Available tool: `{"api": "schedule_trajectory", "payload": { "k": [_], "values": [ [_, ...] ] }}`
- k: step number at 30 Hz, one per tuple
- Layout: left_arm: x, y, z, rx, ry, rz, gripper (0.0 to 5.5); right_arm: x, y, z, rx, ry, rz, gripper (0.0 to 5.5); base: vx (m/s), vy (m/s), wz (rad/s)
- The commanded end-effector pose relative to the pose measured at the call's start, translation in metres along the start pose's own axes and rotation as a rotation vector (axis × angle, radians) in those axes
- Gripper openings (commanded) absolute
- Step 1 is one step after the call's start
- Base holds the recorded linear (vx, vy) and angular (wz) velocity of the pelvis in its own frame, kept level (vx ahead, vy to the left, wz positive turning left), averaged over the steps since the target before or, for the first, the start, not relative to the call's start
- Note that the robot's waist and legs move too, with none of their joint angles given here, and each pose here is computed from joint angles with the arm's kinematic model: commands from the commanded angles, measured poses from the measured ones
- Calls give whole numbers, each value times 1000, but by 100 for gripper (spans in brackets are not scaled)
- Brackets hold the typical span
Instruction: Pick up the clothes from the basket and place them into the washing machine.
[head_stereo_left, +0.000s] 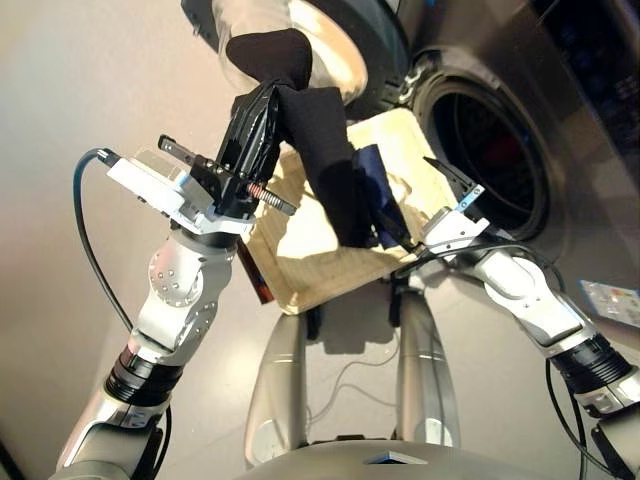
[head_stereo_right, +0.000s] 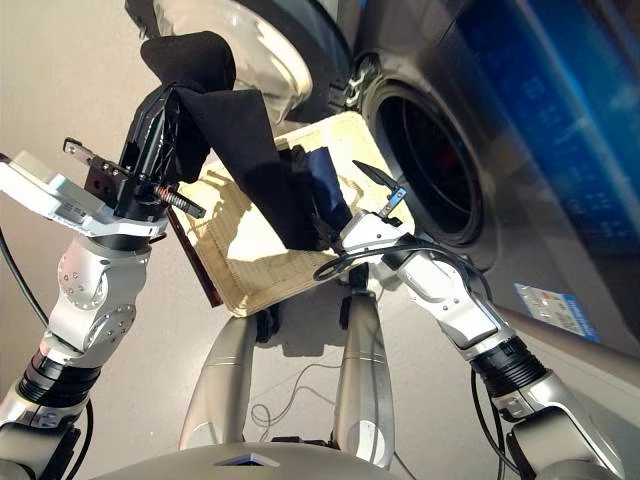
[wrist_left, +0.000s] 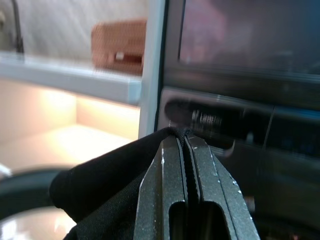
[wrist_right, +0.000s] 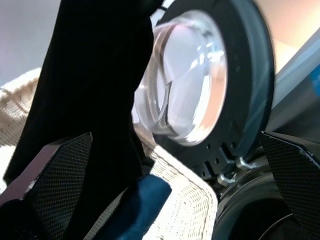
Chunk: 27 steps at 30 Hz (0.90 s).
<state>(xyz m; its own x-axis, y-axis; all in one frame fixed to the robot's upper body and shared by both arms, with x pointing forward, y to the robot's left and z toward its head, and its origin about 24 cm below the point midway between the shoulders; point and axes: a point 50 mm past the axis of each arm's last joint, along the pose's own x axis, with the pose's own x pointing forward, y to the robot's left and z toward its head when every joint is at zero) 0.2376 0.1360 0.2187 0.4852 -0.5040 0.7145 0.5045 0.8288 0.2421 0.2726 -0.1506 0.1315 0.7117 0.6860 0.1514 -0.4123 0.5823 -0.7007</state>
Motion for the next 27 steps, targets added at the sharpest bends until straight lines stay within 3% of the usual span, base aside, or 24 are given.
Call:
{"api": "schedule_trajectory", "payload": {
  "k": [1,3,8,11,19,27],
  "values": [
    [14,-13,22,10,-151,-94,0,8,12,11,85,-82,52,550,119,-39,-40],
    [17,-14,23,7,-164,-101,0,12,20,7,105,-68,60,550,82,-32,16],
    [33,-30,30,-94,-251,-127,0,35,62,-9,387,-7,55,550,68,-26,72],
    [41,-39,33,-135,-281,-150,0,54,73,1,375,-40,75,550,17,-4,5],
    [52,-51,37,-233,-315,-165,0,77,69,29,393,-147,49,550,0,0,0],
    [53,-56,44,-308,-337,-150,0,87,64,22,449,-86,-119,550,0,0,0]
  ]
}}
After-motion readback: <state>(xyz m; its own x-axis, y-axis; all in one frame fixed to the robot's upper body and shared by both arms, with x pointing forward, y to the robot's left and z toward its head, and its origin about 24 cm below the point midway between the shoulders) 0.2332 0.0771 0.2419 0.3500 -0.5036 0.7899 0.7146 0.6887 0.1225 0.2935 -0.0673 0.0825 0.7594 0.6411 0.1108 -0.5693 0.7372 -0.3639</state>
